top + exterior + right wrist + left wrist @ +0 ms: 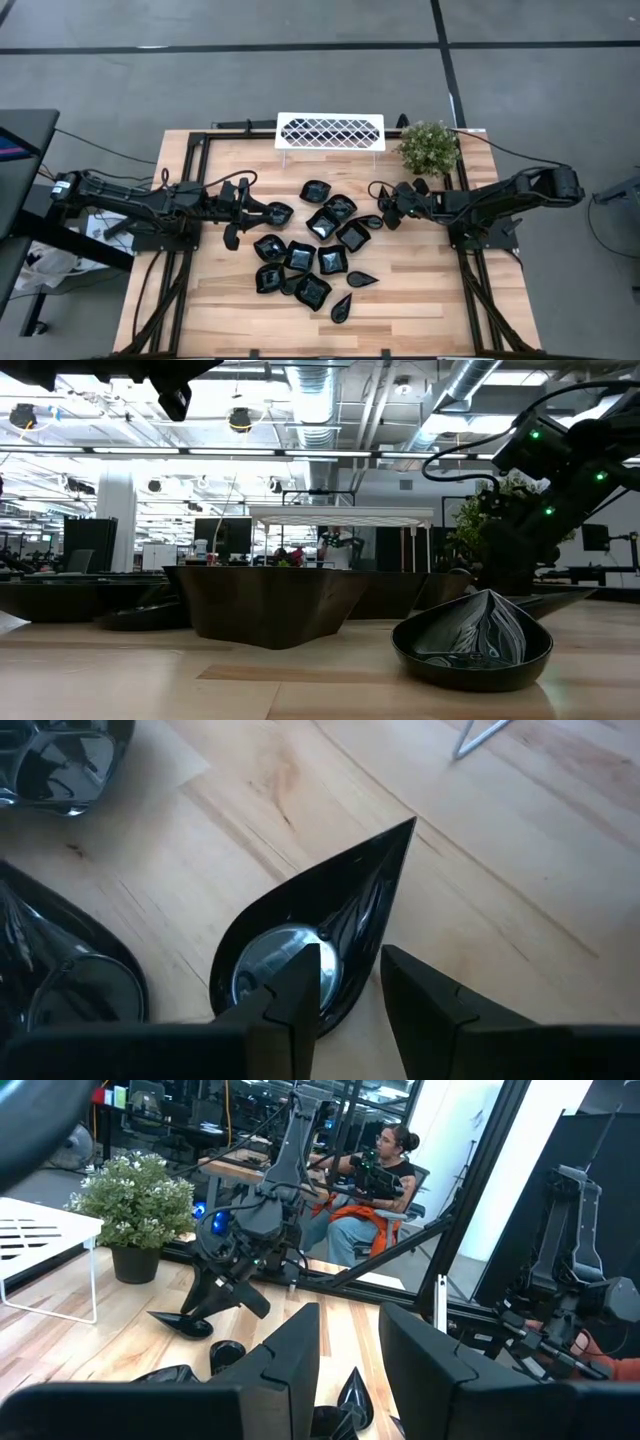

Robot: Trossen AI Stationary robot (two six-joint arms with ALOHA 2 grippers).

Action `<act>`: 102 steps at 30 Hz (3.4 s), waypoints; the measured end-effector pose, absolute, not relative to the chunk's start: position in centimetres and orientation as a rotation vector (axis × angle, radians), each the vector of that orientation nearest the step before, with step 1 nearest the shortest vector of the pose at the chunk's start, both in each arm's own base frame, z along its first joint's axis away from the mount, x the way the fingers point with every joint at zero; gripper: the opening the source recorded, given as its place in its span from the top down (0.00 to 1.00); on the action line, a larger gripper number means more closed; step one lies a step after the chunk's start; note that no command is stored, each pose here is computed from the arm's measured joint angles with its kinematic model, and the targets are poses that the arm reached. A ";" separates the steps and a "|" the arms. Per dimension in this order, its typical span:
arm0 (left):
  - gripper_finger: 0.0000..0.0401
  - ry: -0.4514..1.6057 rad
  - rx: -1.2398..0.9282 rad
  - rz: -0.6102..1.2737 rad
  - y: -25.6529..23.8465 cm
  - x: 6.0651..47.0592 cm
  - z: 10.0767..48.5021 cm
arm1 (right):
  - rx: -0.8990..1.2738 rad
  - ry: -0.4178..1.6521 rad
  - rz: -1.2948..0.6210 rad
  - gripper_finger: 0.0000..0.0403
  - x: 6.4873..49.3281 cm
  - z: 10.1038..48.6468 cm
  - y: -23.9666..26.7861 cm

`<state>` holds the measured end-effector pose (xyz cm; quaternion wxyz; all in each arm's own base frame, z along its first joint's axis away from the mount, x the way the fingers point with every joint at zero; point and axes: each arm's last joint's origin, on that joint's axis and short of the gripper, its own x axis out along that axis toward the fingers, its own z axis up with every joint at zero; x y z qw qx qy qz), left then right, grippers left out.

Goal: Pick & Place Mini shaped plates
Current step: Put the drop-shaped plate on the shelf

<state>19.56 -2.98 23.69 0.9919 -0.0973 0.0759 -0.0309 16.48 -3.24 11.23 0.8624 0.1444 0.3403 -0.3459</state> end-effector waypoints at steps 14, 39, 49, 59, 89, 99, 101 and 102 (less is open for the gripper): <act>0.73 0.152 -0.195 -0.062 -3.0 19.6 23.7 | 0.295 0.654 -0.709 0.74 16.8 12.2 -3.3; 0.73 0.154 -0.197 -0.041 -2.5 19.5 23.7 | 0.501 0.794 -0.588 0.74 17.4 17.5 -6.2; 0.73 0.154 -0.197 -0.041 -2.5 19.5 23.7 | 0.463 0.823 -0.592 0.74 17.0 17.4 -6.9; 0.73 0.154 -0.198 -0.046 -2.6 19.5 23.7 | 0.462 0.930 -0.596 0.74 17.8 15.3 -7.6; 0.73 0.155 -0.201 -0.052 -2.6 19.5 23.7 | 0.442 1.009 -0.590 0.75 19.3 14.2 -8.3; 0.73 0.155 -0.201 -0.052 -2.6 19.5 23.7 | 0.443 1.011 -0.591 0.82 19.3 14.2 -8.3; 0.73 0.154 -0.201 -0.052 -2.6 19.5 23.7 | 0.444 1.010 -0.592 0.84 19.3 14.2 -8.3; 0.73 0.154 -0.201 -0.052 -2.6 19.5 23.7 | 0.444 1.010 -0.592 0.85 19.3 14.2 -8.3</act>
